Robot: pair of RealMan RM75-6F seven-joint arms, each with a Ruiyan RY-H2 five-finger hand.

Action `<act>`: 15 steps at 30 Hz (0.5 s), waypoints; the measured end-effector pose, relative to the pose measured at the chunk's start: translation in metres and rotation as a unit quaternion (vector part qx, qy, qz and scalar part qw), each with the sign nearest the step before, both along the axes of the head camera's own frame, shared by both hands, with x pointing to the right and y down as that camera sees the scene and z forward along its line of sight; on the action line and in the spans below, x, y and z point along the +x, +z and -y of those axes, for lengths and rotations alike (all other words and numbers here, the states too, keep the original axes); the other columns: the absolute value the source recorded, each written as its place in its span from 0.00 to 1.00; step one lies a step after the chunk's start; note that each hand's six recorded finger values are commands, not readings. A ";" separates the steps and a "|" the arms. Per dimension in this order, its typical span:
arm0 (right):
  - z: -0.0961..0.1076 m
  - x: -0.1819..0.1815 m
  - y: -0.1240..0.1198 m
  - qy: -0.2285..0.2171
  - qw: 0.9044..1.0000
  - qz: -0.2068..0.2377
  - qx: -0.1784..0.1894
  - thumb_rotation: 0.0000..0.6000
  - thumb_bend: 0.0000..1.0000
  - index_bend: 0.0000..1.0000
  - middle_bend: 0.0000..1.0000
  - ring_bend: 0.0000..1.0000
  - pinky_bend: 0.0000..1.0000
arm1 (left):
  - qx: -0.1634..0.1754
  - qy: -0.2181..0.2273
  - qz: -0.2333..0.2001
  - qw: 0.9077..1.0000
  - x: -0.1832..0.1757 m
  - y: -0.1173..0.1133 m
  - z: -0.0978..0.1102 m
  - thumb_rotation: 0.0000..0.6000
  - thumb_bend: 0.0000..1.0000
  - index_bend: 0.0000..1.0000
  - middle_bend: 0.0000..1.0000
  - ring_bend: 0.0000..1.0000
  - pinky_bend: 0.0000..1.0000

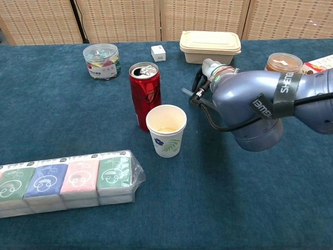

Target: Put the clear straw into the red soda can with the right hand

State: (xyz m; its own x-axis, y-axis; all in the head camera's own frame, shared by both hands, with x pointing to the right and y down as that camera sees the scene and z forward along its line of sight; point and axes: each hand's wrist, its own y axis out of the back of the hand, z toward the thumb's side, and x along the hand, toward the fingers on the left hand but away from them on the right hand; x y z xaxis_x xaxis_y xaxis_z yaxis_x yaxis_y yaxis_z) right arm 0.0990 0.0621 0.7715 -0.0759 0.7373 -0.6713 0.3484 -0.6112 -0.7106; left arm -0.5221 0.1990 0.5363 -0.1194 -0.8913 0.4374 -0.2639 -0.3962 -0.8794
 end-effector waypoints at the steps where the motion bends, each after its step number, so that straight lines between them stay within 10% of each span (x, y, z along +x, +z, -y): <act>1: 0.000 0.000 0.000 0.001 1.000 0.000 -0.001 1.00 0.39 0.48 0.00 0.00 0.00 | 0.000 0.000 0.000 1.000 0.000 0.000 0.000 1.00 0.00 0.00 0.00 0.00 0.00; 15: -0.005 -0.001 0.004 0.002 1.000 -0.002 -0.012 1.00 0.43 0.53 0.00 0.00 0.00 | 0.002 -0.002 -0.004 1.000 -0.001 -0.002 0.000 1.00 0.00 0.00 0.00 0.00 0.00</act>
State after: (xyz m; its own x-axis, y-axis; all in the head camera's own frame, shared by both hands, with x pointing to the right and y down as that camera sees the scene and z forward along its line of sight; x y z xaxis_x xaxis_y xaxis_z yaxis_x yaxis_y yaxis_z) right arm 0.0980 0.0673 0.7757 -0.0811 0.7205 -0.6887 0.3483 -0.6269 -0.6969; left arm -0.5236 0.1993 0.5344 -0.1200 -0.8927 0.4344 -0.2732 -0.3909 -0.8789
